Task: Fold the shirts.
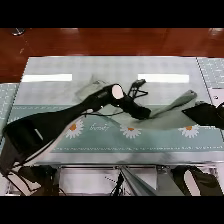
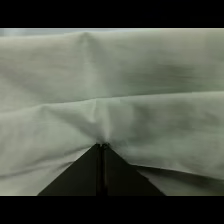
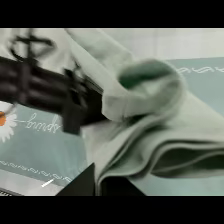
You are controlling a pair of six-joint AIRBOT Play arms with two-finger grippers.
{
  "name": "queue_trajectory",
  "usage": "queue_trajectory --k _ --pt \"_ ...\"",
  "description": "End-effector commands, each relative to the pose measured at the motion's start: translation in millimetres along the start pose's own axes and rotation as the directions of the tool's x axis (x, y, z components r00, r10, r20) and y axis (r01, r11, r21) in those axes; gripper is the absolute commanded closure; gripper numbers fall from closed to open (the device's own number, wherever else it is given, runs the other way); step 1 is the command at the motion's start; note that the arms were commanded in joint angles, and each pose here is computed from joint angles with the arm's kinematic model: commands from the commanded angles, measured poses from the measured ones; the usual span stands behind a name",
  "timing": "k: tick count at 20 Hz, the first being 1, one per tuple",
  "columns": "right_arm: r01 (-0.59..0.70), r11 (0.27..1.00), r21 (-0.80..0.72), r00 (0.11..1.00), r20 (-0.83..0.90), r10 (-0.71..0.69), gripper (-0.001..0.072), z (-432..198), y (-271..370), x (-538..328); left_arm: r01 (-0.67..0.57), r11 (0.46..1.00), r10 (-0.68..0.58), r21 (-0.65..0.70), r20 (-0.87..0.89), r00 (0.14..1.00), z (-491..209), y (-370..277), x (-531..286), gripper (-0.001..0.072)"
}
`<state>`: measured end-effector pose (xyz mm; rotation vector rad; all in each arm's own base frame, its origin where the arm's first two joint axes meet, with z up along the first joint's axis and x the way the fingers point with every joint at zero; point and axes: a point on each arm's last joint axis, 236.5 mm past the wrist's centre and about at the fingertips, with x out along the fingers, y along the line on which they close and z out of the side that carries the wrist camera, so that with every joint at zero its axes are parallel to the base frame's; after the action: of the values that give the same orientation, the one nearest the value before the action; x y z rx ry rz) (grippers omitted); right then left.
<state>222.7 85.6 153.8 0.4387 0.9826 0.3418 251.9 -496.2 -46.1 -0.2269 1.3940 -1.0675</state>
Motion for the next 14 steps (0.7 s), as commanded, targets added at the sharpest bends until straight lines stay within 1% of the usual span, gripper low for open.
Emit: queue_trajectory --k 1,3,5,6,9,12,14 --pt "-0.040 0.999 0.000 0.999 0.034 0.040 0.0692 4 12 -3 0.119 0.992 -0.124 -0.046 -0.115 0.986 -38 -46 33 0.0682" --pt "-0.052 0.999 -0.003 0.998 0.041 0.052 0.0692 6 15 -5 0.141 0.989 -0.144 -0.045 -0.073 0.987 -14 -47 11 0.0682" --pt "-0.082 0.997 -0.014 0.995 0.048 0.083 0.0692 8 24 -7 0.153 0.988 -0.152 -0.017 0.031 0.988 33 -31 -42 0.0682" --pt "-0.112 0.993 -0.020 0.992 0.055 0.113 0.0692 10 31 -7 0.146 0.989 -0.145 -0.011 0.092 0.985 55 -14 -77 0.0682" --pt "-0.235 0.971 -0.034 0.970 0.059 0.236 0.0692 21 58 0 0.108 0.990 -0.083 -0.091 0.246 0.966 89 53 -197 0.0682" --pt "-0.333 0.941 -0.060 0.943 -0.009 0.333 0.0692 27 90 37 0.031 0.981 0.036 -0.190 0.340 0.940 65 112 -303 0.0682" --pt "-0.372 0.925 -0.075 0.927 -0.088 0.366 0.0692 27 116 76 -0.074 0.972 0.160 -0.225 0.395 0.905 25 136 -357 0.0682"
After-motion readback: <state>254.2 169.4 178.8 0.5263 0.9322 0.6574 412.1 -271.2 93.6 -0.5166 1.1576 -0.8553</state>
